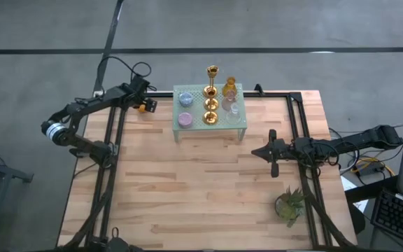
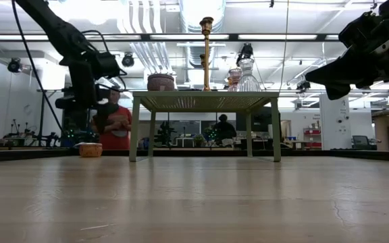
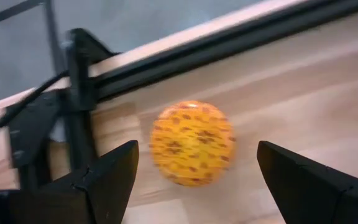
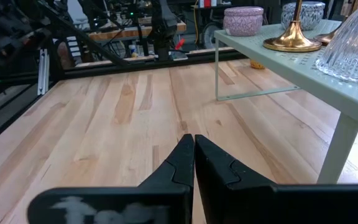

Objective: Pick & Place candle stick holders
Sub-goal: Put the yellow scented candle on the shelf

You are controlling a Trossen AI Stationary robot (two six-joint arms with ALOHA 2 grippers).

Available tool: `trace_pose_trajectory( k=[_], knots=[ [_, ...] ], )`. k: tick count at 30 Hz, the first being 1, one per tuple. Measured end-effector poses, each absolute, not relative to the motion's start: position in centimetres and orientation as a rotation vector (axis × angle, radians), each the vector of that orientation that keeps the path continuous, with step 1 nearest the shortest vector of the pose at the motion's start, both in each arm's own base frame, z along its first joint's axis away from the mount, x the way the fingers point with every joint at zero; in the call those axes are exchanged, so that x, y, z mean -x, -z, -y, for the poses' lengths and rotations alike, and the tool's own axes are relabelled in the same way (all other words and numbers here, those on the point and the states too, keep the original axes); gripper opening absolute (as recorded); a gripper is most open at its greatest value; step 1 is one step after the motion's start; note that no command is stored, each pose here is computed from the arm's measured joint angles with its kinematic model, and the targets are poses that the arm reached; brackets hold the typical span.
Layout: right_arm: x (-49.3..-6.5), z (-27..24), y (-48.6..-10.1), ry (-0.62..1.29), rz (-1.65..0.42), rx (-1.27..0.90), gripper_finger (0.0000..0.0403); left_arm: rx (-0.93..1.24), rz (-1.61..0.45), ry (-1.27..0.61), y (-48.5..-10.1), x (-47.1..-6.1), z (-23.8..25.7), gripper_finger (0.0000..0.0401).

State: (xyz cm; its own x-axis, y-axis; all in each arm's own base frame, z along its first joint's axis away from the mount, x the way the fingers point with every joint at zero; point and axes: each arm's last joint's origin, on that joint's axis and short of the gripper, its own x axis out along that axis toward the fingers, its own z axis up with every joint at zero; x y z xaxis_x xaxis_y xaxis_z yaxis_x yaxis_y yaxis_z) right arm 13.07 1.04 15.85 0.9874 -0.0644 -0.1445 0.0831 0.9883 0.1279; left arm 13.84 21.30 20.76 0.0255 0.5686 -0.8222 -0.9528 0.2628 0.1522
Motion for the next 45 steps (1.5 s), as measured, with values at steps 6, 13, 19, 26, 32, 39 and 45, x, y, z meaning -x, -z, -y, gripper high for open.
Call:
trace_pose_trajectory(
  k=[6, 13, 19, 26, 32, 39, 45],
  knots=[
    [-13.1, -1.0, -15.9, 0.075, -0.141, -0.134, 0.0009, 0.58, -0.858, -1.292, -20.7, -13.5, -22.0, 0.033],
    [-13.1, -1.0, -15.8, 0.074, -0.141, -0.134, 0.0009, 0.637, -0.856, -1.29, -19.5, -13.6, -22.8, 0.033],
    [-13.1, -1.0, -15.8, 0.075, -0.141, -0.134, 0.0009, 0.627, -0.796, -1.326, -18.8, -13.7, -23.3, 0.0323],
    [-13.1, -1.0, -15.8, 0.074, -0.141, -0.134, 0.0009, 0.695, -0.75, -1.371, -18.4, -13.7, -23.3, 0.0307],
    [-13.1, -1.0, -15.8, 0.074, -0.141, -0.134, 0.0009, 0.748, -0.722, -1.398, -18.0, -13.9, -22.9, 0.0302],
    [-13.1, -1.0, -15.9, 0.074, -0.141, -0.134, 0.0008, 0.741, -0.71, -1.435, -18.0, -13.9, -22.9, 0.0302],
    [-13.1, -1.0, -15.8, 0.075, -0.141, -0.134, 0.0009, 0.784, -0.716, -1.401, -17.6, -14.2, -22.7, 0.03]
  ],
)
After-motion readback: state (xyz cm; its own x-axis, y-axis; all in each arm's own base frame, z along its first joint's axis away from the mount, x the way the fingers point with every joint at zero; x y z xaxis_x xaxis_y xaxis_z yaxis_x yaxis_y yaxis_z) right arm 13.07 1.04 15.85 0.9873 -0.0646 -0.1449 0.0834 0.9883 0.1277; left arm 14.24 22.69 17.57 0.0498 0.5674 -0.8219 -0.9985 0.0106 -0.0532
